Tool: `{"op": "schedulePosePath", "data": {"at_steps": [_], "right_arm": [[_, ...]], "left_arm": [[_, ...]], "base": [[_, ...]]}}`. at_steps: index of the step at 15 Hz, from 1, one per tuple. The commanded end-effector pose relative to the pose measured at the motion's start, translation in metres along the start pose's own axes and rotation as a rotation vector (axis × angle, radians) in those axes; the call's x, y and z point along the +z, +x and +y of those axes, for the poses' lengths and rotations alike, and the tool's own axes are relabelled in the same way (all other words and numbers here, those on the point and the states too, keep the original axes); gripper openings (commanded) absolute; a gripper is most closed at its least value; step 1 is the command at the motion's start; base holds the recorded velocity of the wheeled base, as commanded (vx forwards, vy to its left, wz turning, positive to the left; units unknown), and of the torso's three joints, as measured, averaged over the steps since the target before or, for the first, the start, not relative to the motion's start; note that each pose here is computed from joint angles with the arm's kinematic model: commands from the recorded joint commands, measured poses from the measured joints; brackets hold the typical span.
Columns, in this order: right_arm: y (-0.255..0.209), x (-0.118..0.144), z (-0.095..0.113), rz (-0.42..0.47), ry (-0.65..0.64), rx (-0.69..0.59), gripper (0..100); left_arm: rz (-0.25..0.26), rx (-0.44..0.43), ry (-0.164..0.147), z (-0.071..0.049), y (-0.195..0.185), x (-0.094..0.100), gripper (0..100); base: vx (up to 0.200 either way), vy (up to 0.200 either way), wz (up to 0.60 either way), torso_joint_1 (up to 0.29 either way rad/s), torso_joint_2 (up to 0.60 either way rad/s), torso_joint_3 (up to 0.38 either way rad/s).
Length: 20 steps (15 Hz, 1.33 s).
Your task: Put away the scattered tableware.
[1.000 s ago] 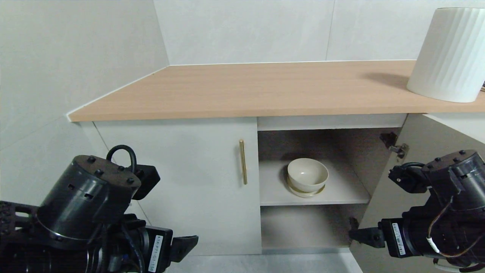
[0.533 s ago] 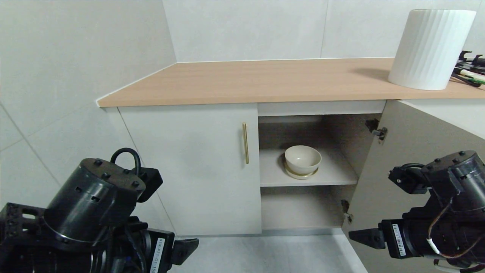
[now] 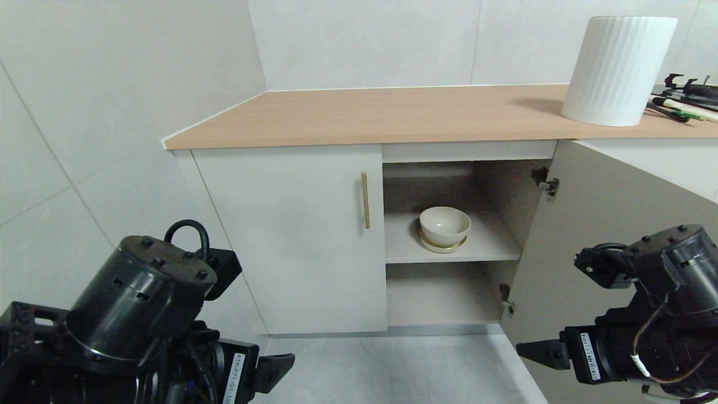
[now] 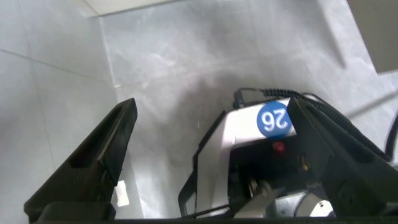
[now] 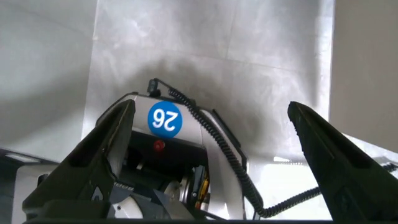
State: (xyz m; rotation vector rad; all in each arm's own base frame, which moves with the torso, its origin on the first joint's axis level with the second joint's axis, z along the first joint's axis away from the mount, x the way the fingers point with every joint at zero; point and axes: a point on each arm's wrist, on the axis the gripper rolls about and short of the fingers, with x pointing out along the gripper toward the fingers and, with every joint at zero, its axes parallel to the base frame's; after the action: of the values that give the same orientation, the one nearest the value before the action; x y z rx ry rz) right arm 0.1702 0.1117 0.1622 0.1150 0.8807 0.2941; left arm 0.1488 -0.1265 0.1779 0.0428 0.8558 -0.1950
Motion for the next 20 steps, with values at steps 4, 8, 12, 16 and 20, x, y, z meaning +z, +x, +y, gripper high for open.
{"op": "schedulePosePath", "data": {"at_steps": [4,8,12,16,20], "right_arm": [[-0.001,0.000,0.000,-0.002,-0.002,0.001,100],[-0.012,-0.001,0.002,-0.032,-0.011,0.027,100],[-0.039,-0.016,-0.002,0.018,-0.119,0.033,100],[-0.070,-0.043,-0.008,0.116,-0.325,0.056,100],[-0.092,-0.054,-0.019,0.143,-0.388,0.023,100]], "left_arm": [[0.002,0.013,0.002,0.000,0.002,0.000,100],[0.003,0.046,0.009,-0.001,0.006,-0.001,100],[-0.002,0.047,0.008,-0.001,0.005,0.000,100],[-0.001,0.048,0.008,-0.001,0.005,0.000,100],[0.002,0.049,0.009,-0.001,0.006,-0.001,100]], "base": [[0.000,0.000,0.00,0.000,0.00,0.000],[0.000,-0.100,0.00,0.001,0.00,0.001],[0.000,-0.200,0.00,0.005,0.00,0.002],[0.000,-0.200,0.00,-0.002,0.00,0.004],[0.000,-0.100,0.00,-0.002,0.00,0.002]]}}
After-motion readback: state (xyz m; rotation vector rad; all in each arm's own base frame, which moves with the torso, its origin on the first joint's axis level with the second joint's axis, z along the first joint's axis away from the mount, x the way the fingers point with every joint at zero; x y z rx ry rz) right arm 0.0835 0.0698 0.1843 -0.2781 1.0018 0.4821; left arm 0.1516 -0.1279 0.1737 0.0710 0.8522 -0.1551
